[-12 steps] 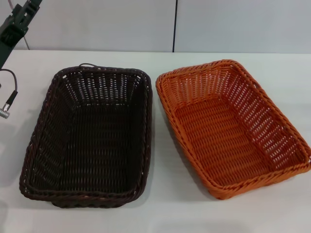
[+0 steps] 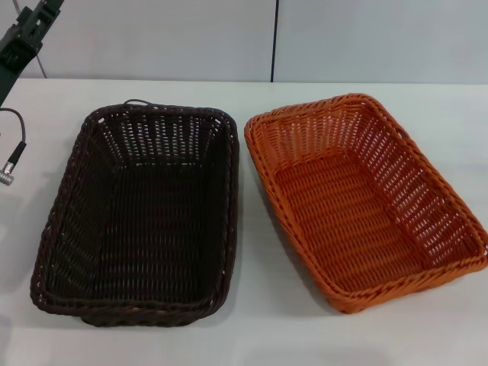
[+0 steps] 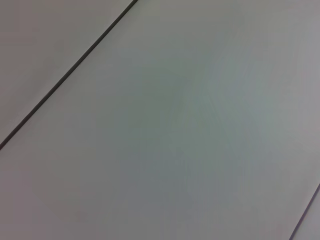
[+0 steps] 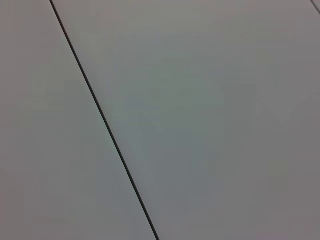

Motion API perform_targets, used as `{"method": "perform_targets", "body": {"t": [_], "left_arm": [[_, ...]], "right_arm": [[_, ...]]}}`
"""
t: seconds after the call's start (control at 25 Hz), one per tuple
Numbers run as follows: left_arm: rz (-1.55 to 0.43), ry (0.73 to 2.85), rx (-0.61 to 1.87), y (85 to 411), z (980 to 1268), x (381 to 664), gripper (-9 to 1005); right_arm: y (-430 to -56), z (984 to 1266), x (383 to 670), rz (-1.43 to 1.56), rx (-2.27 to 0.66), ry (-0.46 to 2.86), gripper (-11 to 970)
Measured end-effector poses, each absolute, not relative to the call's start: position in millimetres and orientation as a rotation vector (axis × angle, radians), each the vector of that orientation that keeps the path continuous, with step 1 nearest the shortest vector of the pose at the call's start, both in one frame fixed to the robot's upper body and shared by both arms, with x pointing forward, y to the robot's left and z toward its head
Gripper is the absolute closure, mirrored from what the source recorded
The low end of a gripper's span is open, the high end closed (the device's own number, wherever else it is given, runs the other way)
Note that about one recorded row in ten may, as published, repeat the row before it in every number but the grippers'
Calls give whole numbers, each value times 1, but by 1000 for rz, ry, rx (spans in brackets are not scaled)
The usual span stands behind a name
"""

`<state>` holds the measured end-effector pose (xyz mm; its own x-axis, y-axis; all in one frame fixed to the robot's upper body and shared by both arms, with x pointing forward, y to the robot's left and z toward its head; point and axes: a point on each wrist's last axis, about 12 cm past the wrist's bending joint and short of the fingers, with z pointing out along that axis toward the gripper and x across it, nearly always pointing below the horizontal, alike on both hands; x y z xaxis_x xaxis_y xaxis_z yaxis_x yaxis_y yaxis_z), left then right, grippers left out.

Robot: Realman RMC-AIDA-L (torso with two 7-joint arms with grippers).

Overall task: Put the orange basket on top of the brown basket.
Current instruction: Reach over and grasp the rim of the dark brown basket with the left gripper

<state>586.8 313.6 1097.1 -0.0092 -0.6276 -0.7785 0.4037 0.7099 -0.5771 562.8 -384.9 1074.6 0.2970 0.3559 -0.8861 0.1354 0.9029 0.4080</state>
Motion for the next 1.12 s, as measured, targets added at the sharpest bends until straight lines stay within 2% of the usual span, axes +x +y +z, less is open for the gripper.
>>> {"method": "perform_targets", "body": {"t": [0.56,0.84,0.92,1.12], "left_arm": [[-832,1446,-255,314,1101,603,166],[-813,1535,-208,319,1118,621,175],[-828,1604,-118,331,1143,633,177],[-842,1685,-29,335,1166,639,183]], "right_arm": [[-387,1074,567,142,465,1303,163],[-389,1073,568,138,470,1314,163],[-389,1072,568,136,474,1320,163],[-390,1072,568,133,475,1322,163]]}}
